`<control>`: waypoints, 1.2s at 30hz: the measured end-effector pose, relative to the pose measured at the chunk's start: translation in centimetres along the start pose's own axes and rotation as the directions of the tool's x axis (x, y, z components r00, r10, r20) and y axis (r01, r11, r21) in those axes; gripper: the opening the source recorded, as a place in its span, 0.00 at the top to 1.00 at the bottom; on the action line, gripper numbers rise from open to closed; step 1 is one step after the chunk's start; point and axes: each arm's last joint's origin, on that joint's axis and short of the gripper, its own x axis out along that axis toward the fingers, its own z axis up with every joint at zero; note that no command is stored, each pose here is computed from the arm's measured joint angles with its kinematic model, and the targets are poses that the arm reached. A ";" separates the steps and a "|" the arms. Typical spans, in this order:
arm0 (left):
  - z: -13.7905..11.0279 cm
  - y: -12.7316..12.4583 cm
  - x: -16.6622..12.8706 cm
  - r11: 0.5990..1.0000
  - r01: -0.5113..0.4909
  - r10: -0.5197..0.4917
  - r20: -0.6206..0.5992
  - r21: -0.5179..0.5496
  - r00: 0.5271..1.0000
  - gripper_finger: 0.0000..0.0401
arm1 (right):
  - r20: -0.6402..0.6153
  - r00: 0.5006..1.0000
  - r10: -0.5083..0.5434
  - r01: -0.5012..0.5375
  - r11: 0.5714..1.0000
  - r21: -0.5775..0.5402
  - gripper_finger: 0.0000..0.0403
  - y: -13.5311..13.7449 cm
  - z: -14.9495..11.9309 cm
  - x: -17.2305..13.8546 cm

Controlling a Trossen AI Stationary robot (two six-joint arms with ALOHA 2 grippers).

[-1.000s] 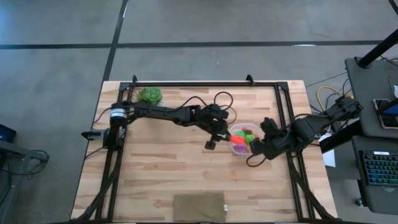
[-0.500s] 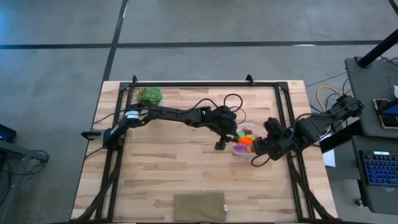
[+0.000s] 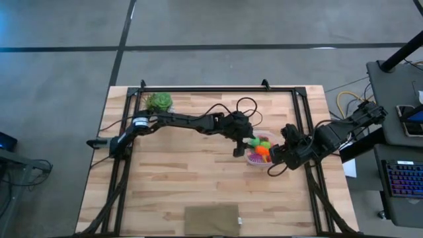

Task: Pick and placing Produce into tupperware
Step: Return to Home Position

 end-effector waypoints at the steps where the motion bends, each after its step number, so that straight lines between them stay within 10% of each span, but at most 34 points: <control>1: 0.0 0.0 0.0 1.000 0.000 0.000 -0.002 -0.013 1.000 0.53 | 0.000 1.000 0.000 0.000 1.000 0.000 0.36 0.0 0.0 0.0; 14: 0.7 -0.6 -2.4 0.998 -0.024 0.019 -0.109 -0.050 0.994 0.29 | 0.015 1.000 -0.024 0.024 1.000 -0.011 0.36 -0.3 0.1 0.0; 28: 3.0 -3.6 -15.6 0.999 -0.039 0.040 -0.037 0.037 0.999 0.29 | 0.125 0.992 0.021 -0.019 1.000 -0.023 0.36 -0.2 0.9 -0.9; 36: 0.9 -5.6 -22.8 0.955 -0.089 0.099 0.022 -0.283 0.995 0.29 | 0.083 0.990 0.115 -0.120 0.991 0.055 0.36 0.8 1.5 -2.7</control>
